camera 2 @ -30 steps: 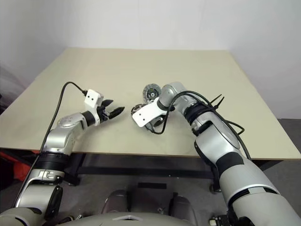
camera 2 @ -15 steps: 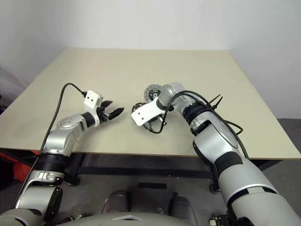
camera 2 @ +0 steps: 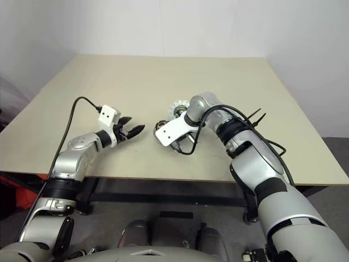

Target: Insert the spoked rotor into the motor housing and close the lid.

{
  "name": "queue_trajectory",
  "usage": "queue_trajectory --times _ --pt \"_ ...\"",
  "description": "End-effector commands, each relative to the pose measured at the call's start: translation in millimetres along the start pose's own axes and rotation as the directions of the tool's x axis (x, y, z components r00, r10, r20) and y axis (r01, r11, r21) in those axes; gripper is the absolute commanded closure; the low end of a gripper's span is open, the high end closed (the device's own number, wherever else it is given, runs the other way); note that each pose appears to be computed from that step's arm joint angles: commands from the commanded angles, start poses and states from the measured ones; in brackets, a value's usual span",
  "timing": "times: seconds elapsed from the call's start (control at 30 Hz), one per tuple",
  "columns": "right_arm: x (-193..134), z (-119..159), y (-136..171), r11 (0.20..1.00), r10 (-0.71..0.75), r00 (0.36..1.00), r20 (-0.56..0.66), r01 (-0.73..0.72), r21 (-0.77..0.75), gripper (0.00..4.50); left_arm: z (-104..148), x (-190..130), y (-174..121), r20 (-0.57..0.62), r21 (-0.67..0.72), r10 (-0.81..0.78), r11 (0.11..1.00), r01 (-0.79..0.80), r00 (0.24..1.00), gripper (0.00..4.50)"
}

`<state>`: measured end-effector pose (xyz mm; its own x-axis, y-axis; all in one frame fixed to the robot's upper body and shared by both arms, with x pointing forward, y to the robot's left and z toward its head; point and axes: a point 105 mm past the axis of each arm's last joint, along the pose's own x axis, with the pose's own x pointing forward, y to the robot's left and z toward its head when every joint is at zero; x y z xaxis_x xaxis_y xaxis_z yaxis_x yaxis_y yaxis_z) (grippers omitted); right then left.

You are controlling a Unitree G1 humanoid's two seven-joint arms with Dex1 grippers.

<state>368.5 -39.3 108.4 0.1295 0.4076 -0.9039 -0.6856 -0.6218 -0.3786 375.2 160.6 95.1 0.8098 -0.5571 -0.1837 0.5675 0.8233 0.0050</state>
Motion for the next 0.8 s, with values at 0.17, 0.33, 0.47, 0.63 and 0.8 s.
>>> queue_trajectory --times 0.17,0.33,0.47,0.63,0.8 --pt "-33 16 -22 0.990 -0.130 0.991 0.040 0.132 -0.042 4.48 18 4 0 0.055 0.034 -0.010 0.999 0.008 0.998 0.56" --pt "-42 13 -30 0.983 -0.181 0.983 0.022 0.181 -0.030 4.48 17 5 -1 0.051 0.036 -0.016 0.999 0.014 0.999 0.56" --pt "-47 7 -30 0.981 -0.191 0.982 -0.001 0.190 -0.024 4.48 16 6 -2 0.049 0.037 -0.020 0.999 0.018 0.999 0.56" --pt "-65 -16 -25 0.980 -0.199 0.977 -0.072 0.200 0.006 4.48 15 6 -2 0.048 0.034 -0.019 0.999 0.017 0.999 0.56" --pt "-81 -23 -8 0.980 -0.140 0.989 -0.044 0.145 0.134 4.48 10 5 -3 0.044 0.025 -0.017 1.000 0.016 0.999 0.56"
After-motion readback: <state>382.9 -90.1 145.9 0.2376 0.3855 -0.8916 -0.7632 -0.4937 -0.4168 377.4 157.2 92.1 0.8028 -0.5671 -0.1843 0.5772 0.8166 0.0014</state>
